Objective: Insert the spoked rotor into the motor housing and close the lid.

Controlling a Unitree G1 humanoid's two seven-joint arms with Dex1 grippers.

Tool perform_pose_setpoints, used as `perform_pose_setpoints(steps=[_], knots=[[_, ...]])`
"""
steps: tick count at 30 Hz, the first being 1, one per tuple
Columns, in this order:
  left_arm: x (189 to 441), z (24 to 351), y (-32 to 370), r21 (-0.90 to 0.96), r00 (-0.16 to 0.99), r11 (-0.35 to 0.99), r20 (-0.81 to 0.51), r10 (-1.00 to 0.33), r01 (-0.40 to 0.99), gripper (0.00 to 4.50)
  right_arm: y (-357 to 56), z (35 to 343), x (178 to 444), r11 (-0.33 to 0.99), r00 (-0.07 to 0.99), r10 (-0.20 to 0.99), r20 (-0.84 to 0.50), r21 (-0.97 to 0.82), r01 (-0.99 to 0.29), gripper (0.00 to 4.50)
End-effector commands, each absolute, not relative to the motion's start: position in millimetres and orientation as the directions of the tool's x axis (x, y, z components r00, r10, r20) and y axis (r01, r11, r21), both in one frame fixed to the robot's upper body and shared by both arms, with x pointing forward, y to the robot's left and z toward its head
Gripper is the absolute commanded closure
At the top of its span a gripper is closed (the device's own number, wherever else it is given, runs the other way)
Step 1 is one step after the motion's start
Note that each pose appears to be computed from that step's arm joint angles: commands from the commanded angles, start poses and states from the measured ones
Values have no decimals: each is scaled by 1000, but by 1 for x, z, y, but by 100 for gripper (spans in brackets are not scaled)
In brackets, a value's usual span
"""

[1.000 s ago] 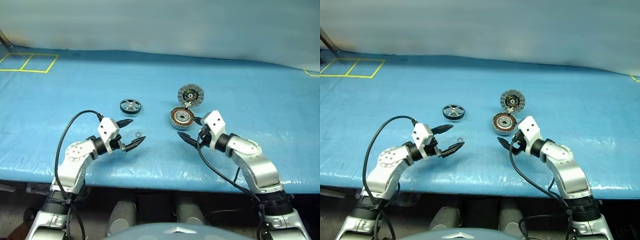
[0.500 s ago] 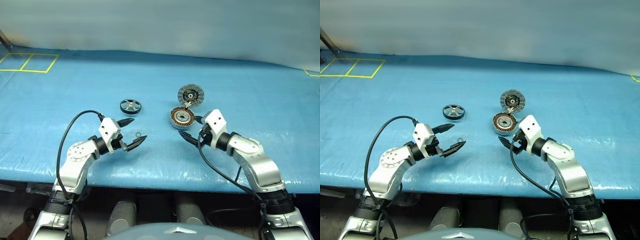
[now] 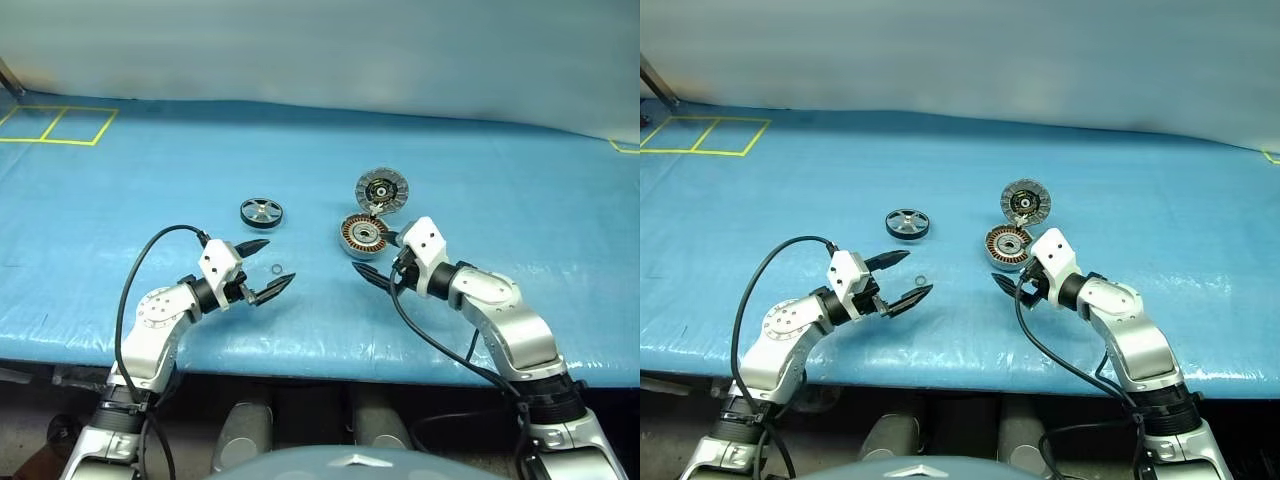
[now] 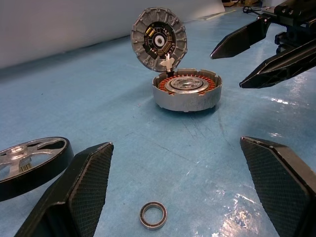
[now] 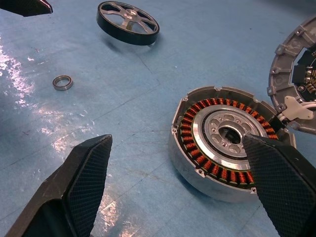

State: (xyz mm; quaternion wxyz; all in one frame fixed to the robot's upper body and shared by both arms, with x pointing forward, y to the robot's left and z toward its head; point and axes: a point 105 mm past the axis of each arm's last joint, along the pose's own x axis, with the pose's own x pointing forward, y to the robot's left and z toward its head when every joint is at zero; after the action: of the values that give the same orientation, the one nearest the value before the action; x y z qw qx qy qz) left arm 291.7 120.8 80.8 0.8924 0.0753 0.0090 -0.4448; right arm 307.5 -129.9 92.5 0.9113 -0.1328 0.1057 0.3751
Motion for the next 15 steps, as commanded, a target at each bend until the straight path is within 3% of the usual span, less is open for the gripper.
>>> perform_pose_setpoints(steps=[1,7,15], knots=[[294,86,119,154,608,594,-60,-792,790,0,-126,104,310,618,670,672,-317,-258,-742,5],[290,79,114,128,595,585,-62,-801,801,0,-123,115,318,312,545,653,-526,-468,-826,5],[288,74,106,107,597,591,-40,-801,800,0,-115,121,355,-7,458,512,-727,-537,-843,5]])
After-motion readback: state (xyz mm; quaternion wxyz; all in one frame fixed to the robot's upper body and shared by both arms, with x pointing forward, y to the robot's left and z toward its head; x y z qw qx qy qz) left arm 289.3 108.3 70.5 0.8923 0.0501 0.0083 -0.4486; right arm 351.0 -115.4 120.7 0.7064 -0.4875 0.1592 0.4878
